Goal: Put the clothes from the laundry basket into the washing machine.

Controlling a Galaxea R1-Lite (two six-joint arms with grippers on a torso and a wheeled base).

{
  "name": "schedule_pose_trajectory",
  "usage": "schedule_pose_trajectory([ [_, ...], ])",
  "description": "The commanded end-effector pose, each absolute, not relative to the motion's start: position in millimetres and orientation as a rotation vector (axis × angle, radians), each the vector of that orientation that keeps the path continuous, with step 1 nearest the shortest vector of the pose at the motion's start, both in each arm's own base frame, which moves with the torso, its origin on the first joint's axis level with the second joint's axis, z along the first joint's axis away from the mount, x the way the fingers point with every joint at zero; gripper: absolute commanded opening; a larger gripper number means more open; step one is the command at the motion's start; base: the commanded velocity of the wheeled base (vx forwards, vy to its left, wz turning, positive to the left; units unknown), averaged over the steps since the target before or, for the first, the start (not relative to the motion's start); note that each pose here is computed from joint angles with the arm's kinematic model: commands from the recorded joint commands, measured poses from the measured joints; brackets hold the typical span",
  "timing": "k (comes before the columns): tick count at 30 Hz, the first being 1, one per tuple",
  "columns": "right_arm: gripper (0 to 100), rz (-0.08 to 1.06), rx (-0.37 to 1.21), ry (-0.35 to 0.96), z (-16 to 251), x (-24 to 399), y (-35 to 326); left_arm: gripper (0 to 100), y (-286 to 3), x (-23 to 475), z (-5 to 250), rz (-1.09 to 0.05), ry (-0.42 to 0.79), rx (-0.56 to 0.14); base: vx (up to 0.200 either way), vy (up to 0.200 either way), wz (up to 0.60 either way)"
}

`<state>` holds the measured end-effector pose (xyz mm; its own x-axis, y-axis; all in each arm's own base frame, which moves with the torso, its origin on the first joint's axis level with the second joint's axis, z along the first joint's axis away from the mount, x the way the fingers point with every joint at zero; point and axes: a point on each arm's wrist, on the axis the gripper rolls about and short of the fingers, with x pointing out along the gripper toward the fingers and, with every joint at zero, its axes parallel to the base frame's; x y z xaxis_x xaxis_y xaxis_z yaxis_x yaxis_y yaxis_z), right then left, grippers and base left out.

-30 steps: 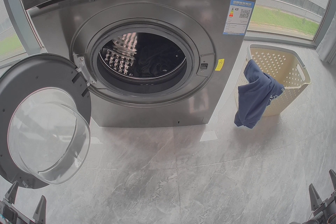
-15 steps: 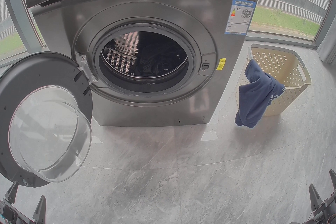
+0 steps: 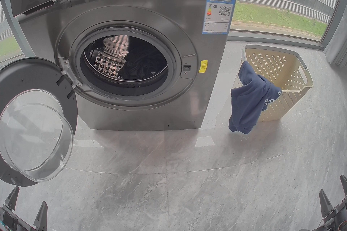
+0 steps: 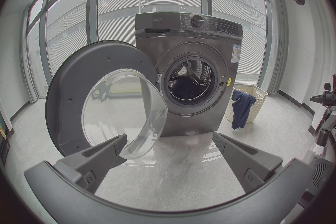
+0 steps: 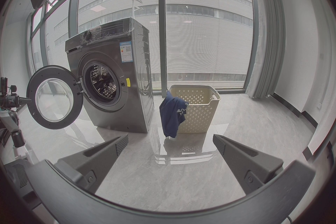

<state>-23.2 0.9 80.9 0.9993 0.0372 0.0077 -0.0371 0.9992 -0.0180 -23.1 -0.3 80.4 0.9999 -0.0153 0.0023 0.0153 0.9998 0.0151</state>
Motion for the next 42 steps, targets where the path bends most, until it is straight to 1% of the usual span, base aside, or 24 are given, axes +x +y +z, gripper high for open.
schedule_pose_trajectory([
  [1, 100, 0.038, -0.018, 0.006, 76.0, -22.1, 0.9, 100, -0.3, -22.9, 75.6, -0.015, 0.001, 0.015, 0.000, -0.200, 0.00],
  [10, 100, 0.038, -0.018, 0.007, 76.0, -22.0, 0.9, 100, -0.2, -22.8, 75.6, -0.017, 0.003, 0.012, 0.000, 0.000, 0.00],
  [34, 100, 0.038, -0.018, 0.006, 76.0, -22.1, 0.9, 100, -0.2, -22.8, 75.6, -0.014, 0.003, -0.009, 0.000, -0.200, 0.00],
  [40, 100, 0.038, -0.020, 0.007, 76.0, -22.0, 0.9, 100, -0.2, -22.8, 75.6, -0.014, 0.003, -0.006, 0.000, 0.000, 0.00],
  [42, 100, 0.038, -0.018, 0.006, 76.2, -22.0, 0.9, 100, -0.2, -22.8, 75.6, -0.014, 0.003, -0.009, 0.000, -0.200, 0.00],
])
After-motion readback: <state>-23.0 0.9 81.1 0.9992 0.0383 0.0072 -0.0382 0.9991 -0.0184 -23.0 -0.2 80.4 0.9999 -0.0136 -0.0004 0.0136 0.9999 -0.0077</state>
